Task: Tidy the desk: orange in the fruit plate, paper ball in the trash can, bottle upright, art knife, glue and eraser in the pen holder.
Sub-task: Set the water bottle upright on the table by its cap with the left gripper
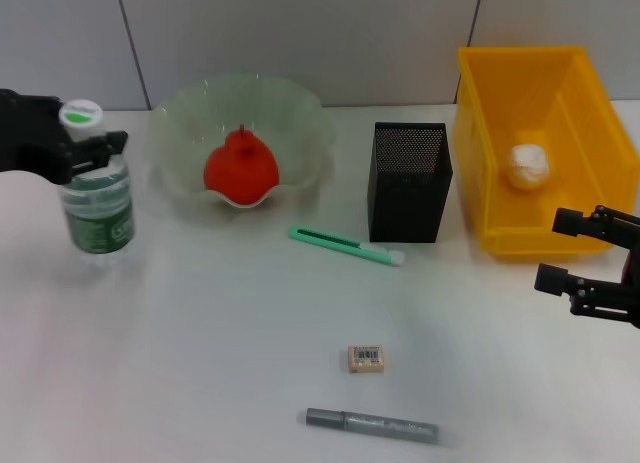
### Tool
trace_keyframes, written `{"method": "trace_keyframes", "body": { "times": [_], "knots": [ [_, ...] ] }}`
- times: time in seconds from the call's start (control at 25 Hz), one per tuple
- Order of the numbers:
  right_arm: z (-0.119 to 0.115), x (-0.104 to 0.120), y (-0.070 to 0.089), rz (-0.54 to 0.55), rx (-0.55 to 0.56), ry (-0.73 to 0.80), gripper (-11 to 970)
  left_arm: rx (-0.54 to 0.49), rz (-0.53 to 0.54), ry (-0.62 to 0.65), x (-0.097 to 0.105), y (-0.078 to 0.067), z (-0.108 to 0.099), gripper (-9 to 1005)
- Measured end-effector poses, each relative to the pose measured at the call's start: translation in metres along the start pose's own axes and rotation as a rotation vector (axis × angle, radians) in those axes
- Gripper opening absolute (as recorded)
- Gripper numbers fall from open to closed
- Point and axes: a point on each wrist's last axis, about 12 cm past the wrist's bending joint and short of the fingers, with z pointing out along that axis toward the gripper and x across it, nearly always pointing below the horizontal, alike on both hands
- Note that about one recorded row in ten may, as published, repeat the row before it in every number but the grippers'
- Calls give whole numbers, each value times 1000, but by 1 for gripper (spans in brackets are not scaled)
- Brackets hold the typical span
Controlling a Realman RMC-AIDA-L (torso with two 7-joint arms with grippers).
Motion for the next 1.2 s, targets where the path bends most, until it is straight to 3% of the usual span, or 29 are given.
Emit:
{"method": "trace_keyframes", "body": {
  "times": [0.2, 0.4, 0.64, 0.96, 1.2],
  "knots": [
    [3, -1, 0, -1, -8, -2, 840, 14, -93, -139, 14, -4, -20, 446],
    [8, -3, 0, -3, -21, -4, 840, 28, -186, -241, 27, -4, -20, 449],
    [9, -3, 1, -2, -32, -5, 840, 1, -275, -328, 46, 6, -6, 454],
    [10, -2, 2, 1, -36, -6, 841, -28, -278, -375, 62, 6, 35, 460],
    [9, -1, 2, 3, -35, -6, 841, -64, -265, -356, 68, 6, 46, 465]
  ]
}}
